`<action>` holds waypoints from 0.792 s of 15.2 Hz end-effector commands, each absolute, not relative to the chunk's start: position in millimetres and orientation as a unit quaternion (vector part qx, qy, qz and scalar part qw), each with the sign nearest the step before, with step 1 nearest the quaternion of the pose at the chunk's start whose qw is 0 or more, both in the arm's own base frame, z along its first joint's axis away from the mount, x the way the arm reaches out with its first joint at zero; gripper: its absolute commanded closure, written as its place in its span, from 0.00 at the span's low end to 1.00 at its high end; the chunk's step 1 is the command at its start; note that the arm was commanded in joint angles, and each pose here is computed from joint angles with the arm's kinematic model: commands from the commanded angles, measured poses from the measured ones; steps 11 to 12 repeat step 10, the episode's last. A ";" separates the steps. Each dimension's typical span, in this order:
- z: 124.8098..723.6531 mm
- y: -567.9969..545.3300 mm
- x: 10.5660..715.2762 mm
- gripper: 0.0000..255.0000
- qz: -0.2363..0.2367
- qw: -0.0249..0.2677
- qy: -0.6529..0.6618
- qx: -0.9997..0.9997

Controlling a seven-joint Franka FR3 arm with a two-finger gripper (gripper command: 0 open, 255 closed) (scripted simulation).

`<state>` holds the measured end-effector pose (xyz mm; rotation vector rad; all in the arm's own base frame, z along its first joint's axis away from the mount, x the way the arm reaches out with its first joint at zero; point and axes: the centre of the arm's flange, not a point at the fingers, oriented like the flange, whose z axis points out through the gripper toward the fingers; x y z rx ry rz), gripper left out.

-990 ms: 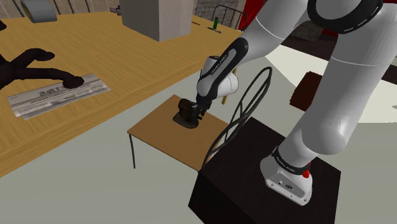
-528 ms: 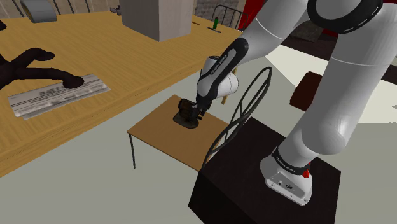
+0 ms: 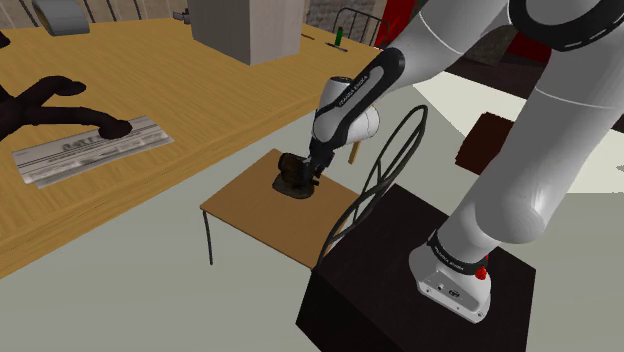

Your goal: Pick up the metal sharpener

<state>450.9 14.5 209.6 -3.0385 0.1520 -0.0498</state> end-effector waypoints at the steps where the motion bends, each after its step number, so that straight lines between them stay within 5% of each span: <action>1: 220.3 14.0 450.6 1.00 -0.017 0.049 0.050 -0.997; 12: 258.1 13.9 450.6 1.00 -0.017 0.049 0.050 -0.997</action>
